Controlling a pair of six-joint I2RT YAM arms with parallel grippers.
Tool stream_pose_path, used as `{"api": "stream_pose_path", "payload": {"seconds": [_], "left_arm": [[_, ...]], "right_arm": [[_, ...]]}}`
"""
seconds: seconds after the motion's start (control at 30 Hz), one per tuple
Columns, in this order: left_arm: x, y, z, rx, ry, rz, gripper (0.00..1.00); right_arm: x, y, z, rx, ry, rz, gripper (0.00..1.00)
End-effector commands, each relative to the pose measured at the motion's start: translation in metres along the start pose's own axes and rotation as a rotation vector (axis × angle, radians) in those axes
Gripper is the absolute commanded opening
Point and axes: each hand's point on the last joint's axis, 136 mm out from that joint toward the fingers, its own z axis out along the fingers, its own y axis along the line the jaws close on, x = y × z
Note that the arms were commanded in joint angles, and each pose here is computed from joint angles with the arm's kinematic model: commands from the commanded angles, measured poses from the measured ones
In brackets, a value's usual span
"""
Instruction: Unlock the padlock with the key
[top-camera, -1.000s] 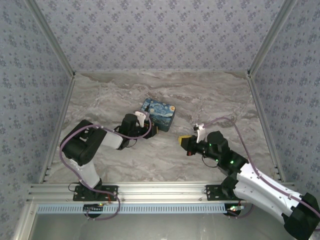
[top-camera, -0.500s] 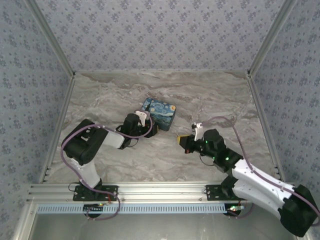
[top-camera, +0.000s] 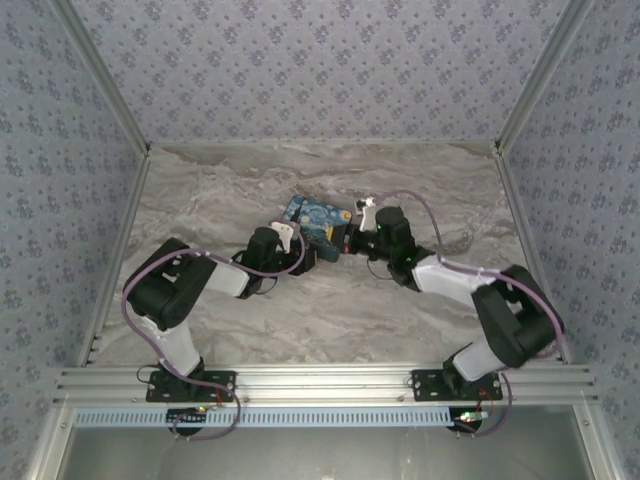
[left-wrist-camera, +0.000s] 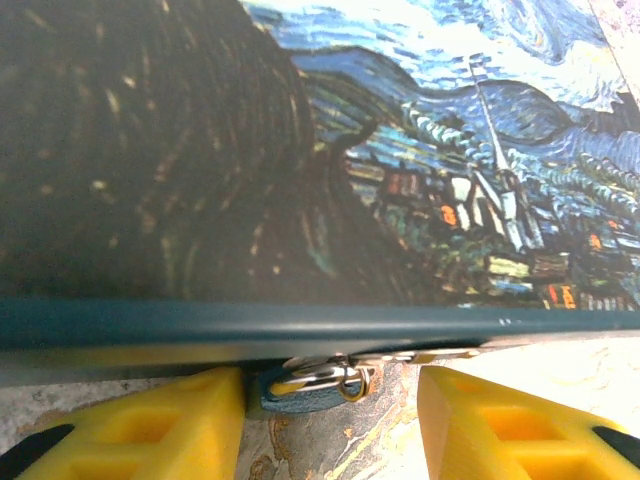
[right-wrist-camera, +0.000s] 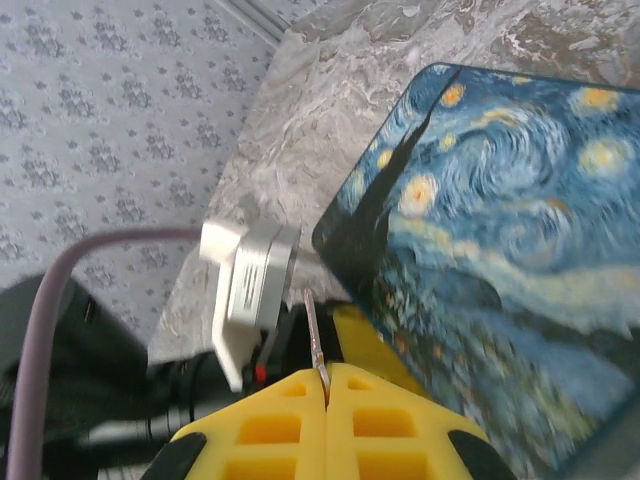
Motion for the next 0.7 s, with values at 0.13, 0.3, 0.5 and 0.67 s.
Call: {"api": "stream_pose_path", "payload": {"seconds": [0.13, 0.3, 0.5, 0.67], "left_arm": [[-0.004, -0.001, 0.002, -0.009, -0.006, -0.002, 0.49], [-0.004, -0.001, 0.001, -0.008, -0.004, -0.006, 0.49], [-0.003, -0.001, 0.002, -0.01, -0.002, -0.009, 0.49], [-0.003, 0.001, 0.004, -0.015, 0.0, -0.015, 0.49]], "right_arm": [[-0.009, -0.024, 0.036, 0.037, 0.03, 0.084, 0.0], [0.01, -0.047, 0.047, 0.092, 0.088, 0.138, 0.0], [0.039, -0.07, 0.047, 0.194, 0.173, 0.19, 0.0], [0.062, -0.078, 0.043, 0.256, 0.233, 0.22, 0.0]]}}
